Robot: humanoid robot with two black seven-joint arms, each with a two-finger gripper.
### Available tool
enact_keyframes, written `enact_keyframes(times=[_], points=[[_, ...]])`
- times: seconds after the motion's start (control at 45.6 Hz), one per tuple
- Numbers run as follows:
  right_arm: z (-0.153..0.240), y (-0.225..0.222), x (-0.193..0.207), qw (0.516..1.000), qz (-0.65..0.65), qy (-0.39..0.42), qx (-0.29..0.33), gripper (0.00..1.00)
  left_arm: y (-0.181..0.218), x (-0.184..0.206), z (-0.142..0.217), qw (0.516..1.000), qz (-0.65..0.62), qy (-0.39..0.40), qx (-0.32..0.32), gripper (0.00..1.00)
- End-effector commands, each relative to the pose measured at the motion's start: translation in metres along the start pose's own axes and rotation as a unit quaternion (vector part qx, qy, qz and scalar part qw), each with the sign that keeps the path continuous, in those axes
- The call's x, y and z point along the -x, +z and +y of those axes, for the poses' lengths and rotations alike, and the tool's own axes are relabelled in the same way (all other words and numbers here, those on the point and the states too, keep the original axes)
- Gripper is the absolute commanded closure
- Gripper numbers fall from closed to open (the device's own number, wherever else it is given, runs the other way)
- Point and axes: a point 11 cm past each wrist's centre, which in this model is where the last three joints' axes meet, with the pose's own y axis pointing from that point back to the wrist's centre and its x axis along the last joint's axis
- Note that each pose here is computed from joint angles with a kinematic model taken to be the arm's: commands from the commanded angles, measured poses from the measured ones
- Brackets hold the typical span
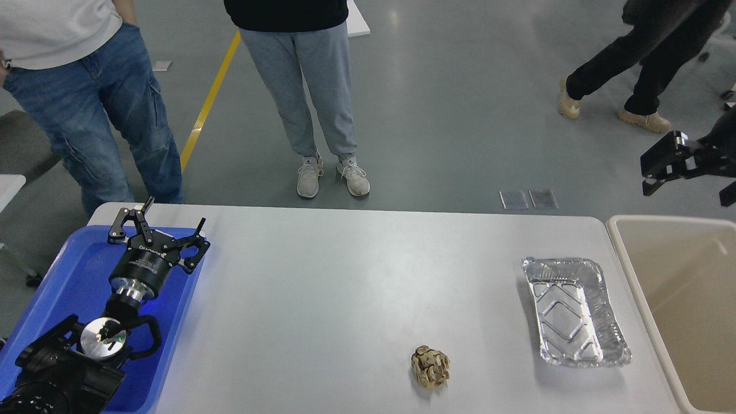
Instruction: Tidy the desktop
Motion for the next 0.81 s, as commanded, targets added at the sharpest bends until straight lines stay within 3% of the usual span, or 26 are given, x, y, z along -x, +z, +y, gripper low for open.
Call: enact_keyframes(times=[0.0,0.263,0.789], points=[[0.032,-0.047,-0.007,0.998,0.057,0.023,0.005,0.0,0.0,0.0,0.0,1.0,0.0,0.0,-0.001,0.0],[0.039,-0.055,-0.01,0.998,0.058,0.032,-0.005,0.0,0.0,0.0,0.0,1.0,0.0,0.0,-0.001,0.0],[0.016,-0.064,0.001,0.997,0.075,0.001,-0.006,0.0,0.0,0.0,0.0,1.0,0.0,0.0,-0.001,0.0]])
